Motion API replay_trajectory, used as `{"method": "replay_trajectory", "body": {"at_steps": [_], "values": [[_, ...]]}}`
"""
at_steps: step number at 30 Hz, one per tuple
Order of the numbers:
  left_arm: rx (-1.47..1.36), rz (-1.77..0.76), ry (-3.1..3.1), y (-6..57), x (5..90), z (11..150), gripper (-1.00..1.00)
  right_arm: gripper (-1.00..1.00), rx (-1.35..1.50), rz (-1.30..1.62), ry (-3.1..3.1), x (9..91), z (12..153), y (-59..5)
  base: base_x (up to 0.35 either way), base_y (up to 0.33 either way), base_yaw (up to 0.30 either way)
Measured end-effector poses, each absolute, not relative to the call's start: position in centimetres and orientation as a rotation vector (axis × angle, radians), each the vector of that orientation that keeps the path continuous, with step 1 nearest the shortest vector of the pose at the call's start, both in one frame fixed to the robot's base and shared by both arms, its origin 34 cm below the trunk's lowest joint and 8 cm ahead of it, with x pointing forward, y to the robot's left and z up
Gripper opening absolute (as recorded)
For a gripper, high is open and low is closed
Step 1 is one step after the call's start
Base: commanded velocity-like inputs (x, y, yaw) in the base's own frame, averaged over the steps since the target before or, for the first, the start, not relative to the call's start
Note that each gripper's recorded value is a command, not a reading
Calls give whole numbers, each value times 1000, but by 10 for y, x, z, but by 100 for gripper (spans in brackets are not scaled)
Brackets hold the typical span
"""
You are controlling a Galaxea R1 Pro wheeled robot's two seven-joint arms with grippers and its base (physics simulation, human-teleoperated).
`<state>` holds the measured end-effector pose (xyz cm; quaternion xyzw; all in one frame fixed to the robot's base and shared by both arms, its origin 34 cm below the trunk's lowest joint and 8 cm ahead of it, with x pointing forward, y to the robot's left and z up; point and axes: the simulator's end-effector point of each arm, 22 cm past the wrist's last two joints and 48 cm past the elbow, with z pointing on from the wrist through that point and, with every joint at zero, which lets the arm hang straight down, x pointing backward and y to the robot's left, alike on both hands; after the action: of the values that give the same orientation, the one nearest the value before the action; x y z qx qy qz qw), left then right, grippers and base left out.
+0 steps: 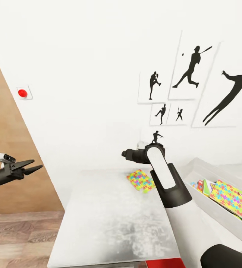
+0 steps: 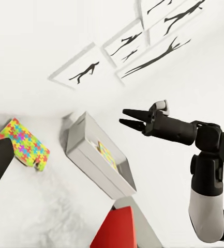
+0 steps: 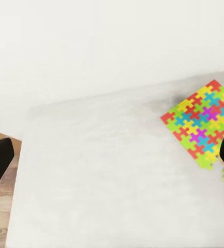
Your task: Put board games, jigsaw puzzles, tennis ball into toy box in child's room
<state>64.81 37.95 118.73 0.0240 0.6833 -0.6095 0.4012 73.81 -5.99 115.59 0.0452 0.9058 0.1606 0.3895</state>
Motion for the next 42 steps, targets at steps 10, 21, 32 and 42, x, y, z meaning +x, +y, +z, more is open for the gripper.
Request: {"method": "replay_trajectory", "body": {"at_steps": [10,21,32,42], "values": [[59,-1541,1726,380,648,1187,100,100,113,409,2298,738,1158,-59,96,-17,-39],[59,-1542,1727,380,648,1187,100,100,114,405,2302,738,1156,-60,55,0,-1],[60,-1542,1726,380,648,1187,100,100,125,383,2344,739,1139,-63,0,0,0],[60,-1543,1726,380,648,1187,100,100,236,269,2554,751,1064,-88,0,0,0]]}}
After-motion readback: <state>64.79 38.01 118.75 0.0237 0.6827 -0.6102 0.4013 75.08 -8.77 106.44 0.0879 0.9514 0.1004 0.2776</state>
